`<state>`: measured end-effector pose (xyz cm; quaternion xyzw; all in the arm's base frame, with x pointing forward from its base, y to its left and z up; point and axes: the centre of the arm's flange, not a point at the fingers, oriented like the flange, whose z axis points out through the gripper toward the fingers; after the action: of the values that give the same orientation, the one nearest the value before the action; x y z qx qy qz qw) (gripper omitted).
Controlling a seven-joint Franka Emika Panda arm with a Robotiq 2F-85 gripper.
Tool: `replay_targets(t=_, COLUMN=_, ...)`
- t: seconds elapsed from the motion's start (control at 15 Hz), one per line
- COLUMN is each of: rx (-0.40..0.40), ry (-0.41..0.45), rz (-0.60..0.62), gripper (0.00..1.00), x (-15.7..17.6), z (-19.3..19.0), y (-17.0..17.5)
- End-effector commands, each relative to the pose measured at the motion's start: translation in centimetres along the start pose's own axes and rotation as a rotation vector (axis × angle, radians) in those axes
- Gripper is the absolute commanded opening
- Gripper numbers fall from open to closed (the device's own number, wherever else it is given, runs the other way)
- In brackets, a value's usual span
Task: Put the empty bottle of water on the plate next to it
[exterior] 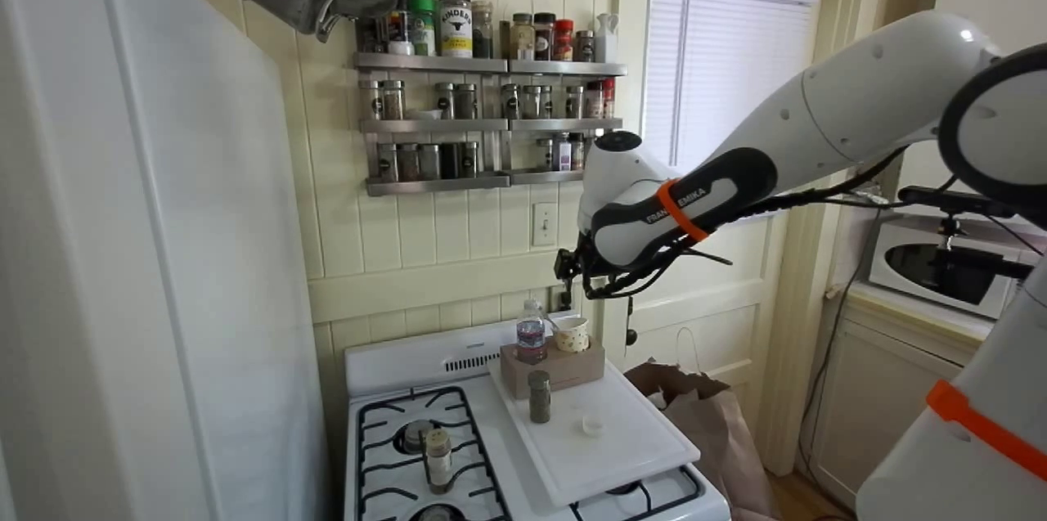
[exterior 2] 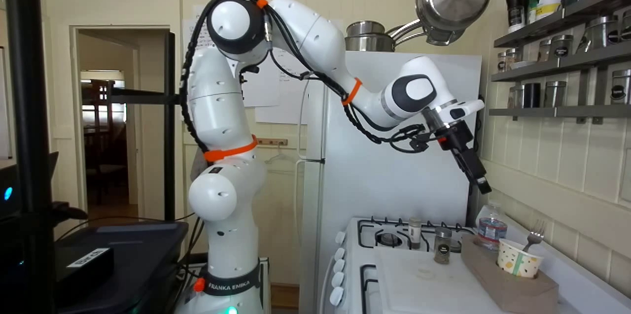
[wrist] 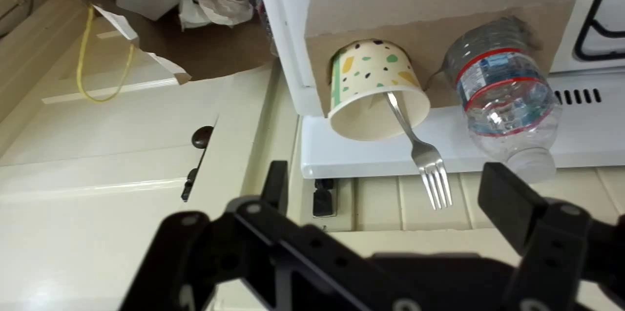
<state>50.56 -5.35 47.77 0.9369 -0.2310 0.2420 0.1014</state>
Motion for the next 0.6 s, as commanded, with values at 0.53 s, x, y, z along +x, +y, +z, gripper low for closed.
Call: replay_targets(t=0.53, rx=0.186, ry=-0.006, rz=-0.037, gripper=1.00, x=3.0, z=5.0, y=-7.3)
